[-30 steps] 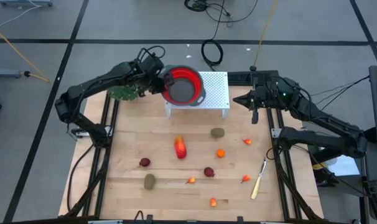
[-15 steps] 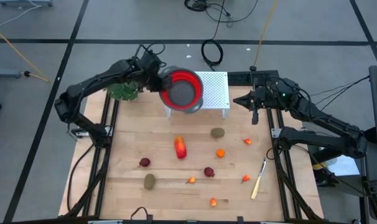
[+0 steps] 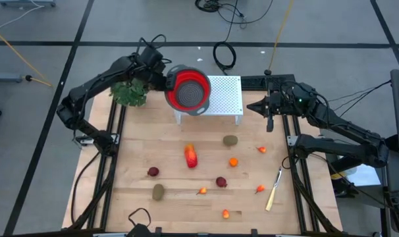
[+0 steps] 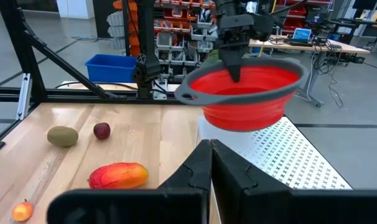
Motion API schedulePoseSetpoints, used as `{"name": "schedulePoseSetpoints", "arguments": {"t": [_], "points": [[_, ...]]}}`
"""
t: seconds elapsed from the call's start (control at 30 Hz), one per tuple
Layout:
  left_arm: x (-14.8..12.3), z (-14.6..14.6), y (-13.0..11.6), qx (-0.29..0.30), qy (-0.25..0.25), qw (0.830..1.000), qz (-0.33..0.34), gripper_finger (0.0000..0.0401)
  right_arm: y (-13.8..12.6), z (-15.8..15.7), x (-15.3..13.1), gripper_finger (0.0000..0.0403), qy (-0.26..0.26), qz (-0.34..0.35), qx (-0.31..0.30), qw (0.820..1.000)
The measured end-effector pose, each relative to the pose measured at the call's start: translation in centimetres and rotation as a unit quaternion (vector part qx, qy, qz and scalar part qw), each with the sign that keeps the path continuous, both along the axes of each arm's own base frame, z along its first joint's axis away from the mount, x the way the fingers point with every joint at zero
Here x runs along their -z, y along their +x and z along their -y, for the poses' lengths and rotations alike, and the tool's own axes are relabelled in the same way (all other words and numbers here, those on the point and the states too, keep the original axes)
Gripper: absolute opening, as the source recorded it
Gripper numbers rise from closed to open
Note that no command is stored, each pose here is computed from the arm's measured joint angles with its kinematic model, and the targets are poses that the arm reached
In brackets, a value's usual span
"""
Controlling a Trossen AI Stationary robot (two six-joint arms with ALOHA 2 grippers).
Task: Pick & Place Fruit
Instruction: Put the red strainer bowl on the shelf
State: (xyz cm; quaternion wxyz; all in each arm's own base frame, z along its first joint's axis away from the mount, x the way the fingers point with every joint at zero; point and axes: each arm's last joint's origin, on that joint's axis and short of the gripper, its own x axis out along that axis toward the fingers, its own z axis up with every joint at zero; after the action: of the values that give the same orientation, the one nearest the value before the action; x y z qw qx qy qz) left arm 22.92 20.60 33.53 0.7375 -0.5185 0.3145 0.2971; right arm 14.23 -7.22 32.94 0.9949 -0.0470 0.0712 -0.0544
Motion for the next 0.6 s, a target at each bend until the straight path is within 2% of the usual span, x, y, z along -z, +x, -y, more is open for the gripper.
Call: {"name": "schedulePoseSetpoints", "arguments": {"t": [0.23, 0.37, 0.6], "points": [[0.8, -0.4, 0.4, 0.043, -0.003, 0.999, -0.003, 0.0000, 0.0, 0.0, 0.0, 0.0000, 0.001, 0.000, 0.001, 1.000], [1.4, -1.1, 0.5, 0.042, -0.023, 0.999, -0.003, 0.0000, 0.0, 0.0, 0.0, 0.0000, 0.010, 0.002, 0.003, 1.000], [-0.9, -1.9, 0.7, 0.032, -0.010, 0.998, -0.045, 0.0000, 0.0, 0.0, 0.0, 0.0000, 0.010, 0.002, 0.004, 1.000]]}}
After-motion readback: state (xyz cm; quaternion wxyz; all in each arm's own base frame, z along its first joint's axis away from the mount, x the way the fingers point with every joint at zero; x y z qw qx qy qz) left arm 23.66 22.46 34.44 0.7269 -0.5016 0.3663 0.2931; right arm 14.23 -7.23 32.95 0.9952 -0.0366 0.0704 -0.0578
